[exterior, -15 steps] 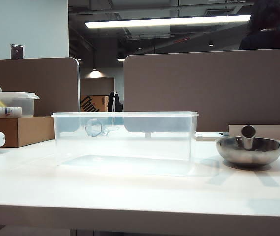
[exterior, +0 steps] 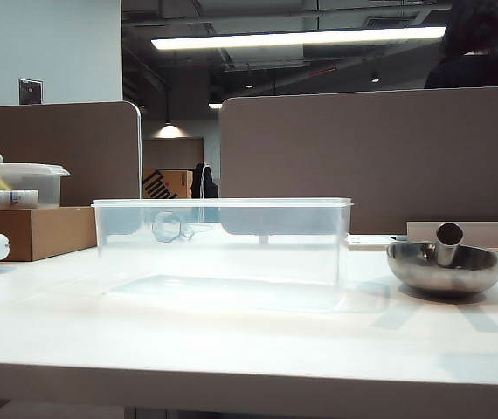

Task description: Pick up the metal ice scoop from the table and place it inside the transparent plastic box.

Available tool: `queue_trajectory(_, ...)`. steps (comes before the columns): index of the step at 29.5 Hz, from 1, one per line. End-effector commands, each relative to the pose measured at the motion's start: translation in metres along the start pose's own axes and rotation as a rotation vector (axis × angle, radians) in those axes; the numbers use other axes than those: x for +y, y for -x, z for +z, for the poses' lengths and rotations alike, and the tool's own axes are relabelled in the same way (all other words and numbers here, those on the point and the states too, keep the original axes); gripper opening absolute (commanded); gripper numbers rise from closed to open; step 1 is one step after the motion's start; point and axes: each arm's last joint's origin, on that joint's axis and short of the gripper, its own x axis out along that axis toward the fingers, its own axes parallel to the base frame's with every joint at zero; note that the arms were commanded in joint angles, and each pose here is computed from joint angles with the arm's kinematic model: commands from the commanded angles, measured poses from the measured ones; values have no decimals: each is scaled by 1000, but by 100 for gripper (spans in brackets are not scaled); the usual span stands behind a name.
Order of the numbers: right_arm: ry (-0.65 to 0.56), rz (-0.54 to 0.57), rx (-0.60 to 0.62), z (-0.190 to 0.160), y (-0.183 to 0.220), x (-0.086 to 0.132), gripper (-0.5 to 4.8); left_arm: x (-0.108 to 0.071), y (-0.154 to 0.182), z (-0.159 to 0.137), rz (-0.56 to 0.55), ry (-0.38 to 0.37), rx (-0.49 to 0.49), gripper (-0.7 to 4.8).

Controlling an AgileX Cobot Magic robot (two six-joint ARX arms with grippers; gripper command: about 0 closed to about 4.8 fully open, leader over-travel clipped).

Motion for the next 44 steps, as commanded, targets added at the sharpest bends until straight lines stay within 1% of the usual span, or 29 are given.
queue_trajectory(1,-18,5,5,-2,0,0,-3,-3,0,0,-25,1,-7,21)
queue_trajectory(4,-98,21,27,-4,0,1,-2,-11,0,0,-71,8,-4,21)
queue_trajectory(8,-291,18,71,-8,0,1,-2,-29,3,-1,-247,20,7,21)
queue_trajectory(10,-393,76,92,-8,0,2,-1,-37,6,-1,-343,26,13,21)
queue_trajectory(13,-509,158,123,-5,1,5,-2,-47,10,-1,-454,33,19,21)
queue_trajectory(16,-607,194,182,-2,3,7,-3,-54,14,-2,-529,38,24,21)
queue_trajectory(18,-664,193,229,2,6,7,-5,-57,16,-2,-567,41,26,21)
queue_trajectory(21,-691,189,277,15,12,8,-5,-59,18,-2,-600,43,29,21)
queue_trajectory(26,-694,194,323,45,26,10,-5,-60,18,-2,-601,42,32,21)
queue_trajectory(29,-700,229,380,62,29,12,-5,-60,16,-4,-600,34,55,21)
queue_trajectory(33,-729,300,516,81,20,17,-5,-63,13,-10,-597,11,123,21)
queue_trajectory(35,-752,350,615,88,11,20,-4,-64,12,-14,-595,-1,160,21)
queue_trajectory(36,-764,370,659,92,6,21,8,-64,11,-16,-594,-8,180,21)
queue_trajectory(37,-779,395,710,95,-2,23,51,-65,10,-17,-593,-13,195,21)
queue_trajectory(38,-791,418,748,98,-9,24,100,-65,10,-18,-592,-17,208,21)
queue_trajectory(39,-805,444,790,102,-17,25,179,-65,9,-19,-591,-22,220,21)
queue_trajectory(40,-813,460,824,103,-24,26,241,-66,9,-20,-591,-25,229,21)
queue_trajectory(41,-816,479,857,105,-32,28,285,-66,9,-20,-591,-25,231,21)
queue_trajectory(42,-819,499,893,106,-41,29,306,-66,9,-20,-591,-25,231,21)
queue_trajectory(44,-813,512,940,107,-53,31,308,-66,9,-20,-591,-25,230,21)
